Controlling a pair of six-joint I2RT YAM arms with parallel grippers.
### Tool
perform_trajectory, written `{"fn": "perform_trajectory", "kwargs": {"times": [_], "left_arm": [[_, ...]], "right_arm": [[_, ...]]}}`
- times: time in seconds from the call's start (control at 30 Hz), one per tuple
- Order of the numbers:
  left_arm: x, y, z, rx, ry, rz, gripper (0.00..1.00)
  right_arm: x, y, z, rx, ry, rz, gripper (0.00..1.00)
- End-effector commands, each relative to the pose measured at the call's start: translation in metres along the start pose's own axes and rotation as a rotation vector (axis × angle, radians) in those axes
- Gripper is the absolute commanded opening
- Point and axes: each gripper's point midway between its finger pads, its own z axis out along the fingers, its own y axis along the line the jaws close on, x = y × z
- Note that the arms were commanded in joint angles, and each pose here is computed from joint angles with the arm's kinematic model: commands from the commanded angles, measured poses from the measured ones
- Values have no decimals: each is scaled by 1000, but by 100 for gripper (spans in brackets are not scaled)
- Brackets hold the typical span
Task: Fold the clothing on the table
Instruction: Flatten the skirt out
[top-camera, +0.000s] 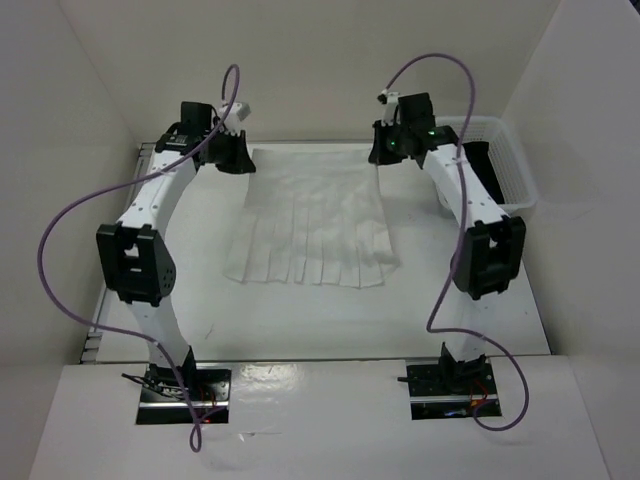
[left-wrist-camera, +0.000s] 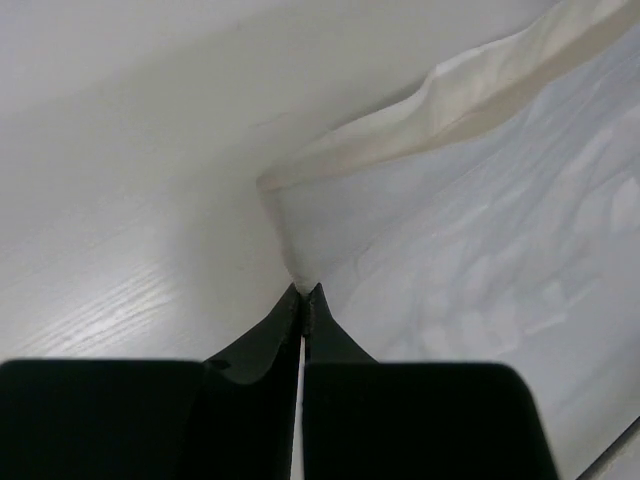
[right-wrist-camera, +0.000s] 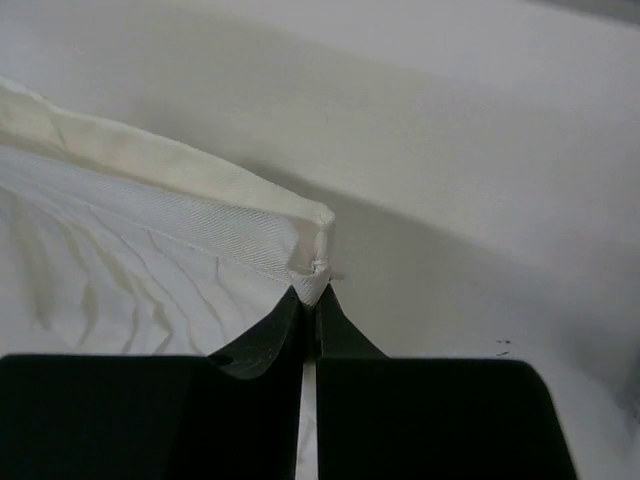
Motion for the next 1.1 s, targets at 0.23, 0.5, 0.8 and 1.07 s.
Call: {"fn": "perform_trajectory", "kwargs": {"times": [0.23,0.5,0.8,1.07], "left_arm": [[-55,-40,-146,-132,-201,200,0],[-32,-111,-213,8,-241,414,0],[15,-153,-234,187,-184,491,0],[58,-99,-123,251,23,325,0]], "right_arm": [[-41,-9,-154,110,-228,-144,0],[-1,72,-234,-262,-245,-403,0],[34,99,-274,-449,-228,-531,0],[54,65,-181,-448,-76,-360,0]]}}
